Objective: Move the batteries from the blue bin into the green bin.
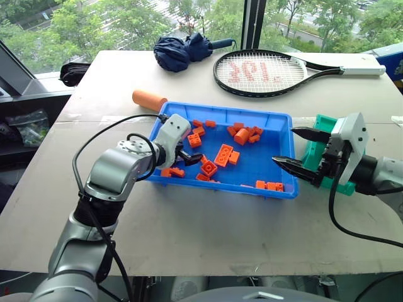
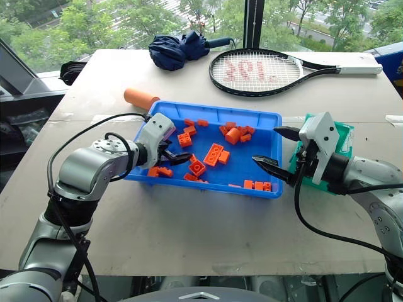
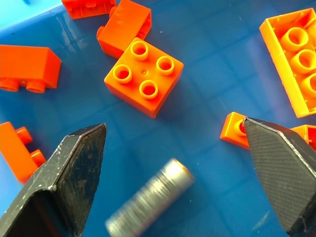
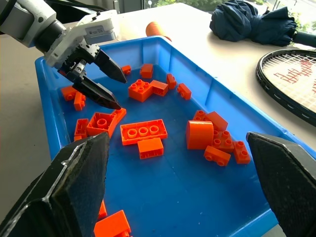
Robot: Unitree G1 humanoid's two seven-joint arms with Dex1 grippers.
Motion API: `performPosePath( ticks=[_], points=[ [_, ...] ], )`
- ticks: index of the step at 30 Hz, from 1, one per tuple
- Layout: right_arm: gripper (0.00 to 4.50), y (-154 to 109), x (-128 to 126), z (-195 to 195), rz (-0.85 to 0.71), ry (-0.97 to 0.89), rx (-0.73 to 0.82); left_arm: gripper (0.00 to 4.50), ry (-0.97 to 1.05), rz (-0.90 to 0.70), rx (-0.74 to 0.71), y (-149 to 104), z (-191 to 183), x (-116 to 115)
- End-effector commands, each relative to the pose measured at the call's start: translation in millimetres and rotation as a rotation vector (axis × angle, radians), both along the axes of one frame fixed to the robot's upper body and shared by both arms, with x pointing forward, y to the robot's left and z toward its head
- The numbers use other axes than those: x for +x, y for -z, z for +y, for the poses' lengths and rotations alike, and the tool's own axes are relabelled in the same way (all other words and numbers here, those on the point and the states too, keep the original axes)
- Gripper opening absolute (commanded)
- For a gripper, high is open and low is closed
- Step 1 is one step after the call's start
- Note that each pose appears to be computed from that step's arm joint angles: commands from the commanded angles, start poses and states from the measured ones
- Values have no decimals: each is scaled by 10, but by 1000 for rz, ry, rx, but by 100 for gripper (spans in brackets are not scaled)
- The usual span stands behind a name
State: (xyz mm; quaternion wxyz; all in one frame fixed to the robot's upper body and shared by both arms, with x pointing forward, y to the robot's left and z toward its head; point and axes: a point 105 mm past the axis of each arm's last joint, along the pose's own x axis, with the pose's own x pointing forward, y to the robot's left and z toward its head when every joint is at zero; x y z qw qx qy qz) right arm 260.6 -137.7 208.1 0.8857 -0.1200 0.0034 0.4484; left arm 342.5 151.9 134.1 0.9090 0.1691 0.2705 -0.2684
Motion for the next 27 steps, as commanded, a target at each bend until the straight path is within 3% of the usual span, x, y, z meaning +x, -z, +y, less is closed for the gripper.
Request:
performPosePath(
  ticks=[1,8,15,27],
  points=[
    [446,-115,-37,24,-61,-23,-5,450,-17,12,19,27,56,-41],
    [446,-136,-74,-9,-52,-49,-6,450,83,39,34,-15,45,-272],
    [446,-134,-68,-3,-49,-58,-10,450,151,34,26,-55,58,-255],
    [446,-79,-168,11,12,-133,-24,450,372,82,58,-220,466,-372]
  ],
)
